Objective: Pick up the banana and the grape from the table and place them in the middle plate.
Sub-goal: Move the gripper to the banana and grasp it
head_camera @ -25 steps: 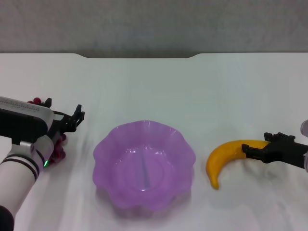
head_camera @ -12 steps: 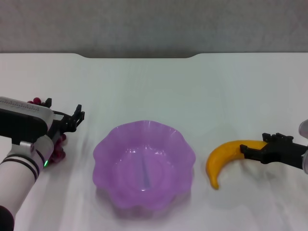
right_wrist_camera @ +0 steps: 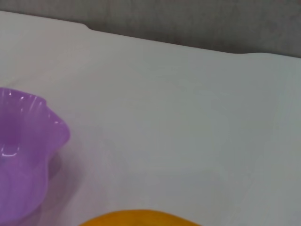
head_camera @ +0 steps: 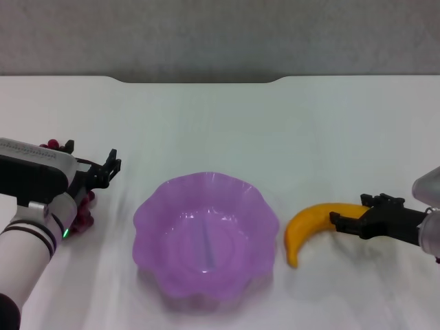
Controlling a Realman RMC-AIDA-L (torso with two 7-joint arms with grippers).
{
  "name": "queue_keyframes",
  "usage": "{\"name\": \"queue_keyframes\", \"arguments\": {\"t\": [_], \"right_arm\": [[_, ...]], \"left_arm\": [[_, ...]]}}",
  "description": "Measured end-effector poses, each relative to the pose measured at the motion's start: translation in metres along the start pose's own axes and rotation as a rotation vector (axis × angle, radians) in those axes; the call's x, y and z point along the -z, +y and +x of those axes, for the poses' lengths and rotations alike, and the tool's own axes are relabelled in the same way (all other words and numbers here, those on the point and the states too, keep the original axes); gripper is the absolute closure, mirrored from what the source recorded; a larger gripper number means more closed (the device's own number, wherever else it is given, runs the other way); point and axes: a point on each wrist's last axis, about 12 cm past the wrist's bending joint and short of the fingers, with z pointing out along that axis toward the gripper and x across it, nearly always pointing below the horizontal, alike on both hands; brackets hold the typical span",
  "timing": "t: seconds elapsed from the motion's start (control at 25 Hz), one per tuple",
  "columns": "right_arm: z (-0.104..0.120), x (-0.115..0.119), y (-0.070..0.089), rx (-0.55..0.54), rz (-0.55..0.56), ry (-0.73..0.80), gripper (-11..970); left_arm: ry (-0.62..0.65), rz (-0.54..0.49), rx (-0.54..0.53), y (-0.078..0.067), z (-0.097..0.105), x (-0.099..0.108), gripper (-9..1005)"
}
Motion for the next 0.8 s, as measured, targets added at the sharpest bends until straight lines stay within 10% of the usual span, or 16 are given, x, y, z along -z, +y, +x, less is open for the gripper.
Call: {"name": "queue_keyframes", "arguments": {"t": [0.8], "right_arm": [[0.002, -0.006, 0.013, -0.001, -0.028, 0.009, 184]], "left_arm": [[-0.002, 0.001, -0.001, 0.000, -0.001, 0.000, 166]]}}
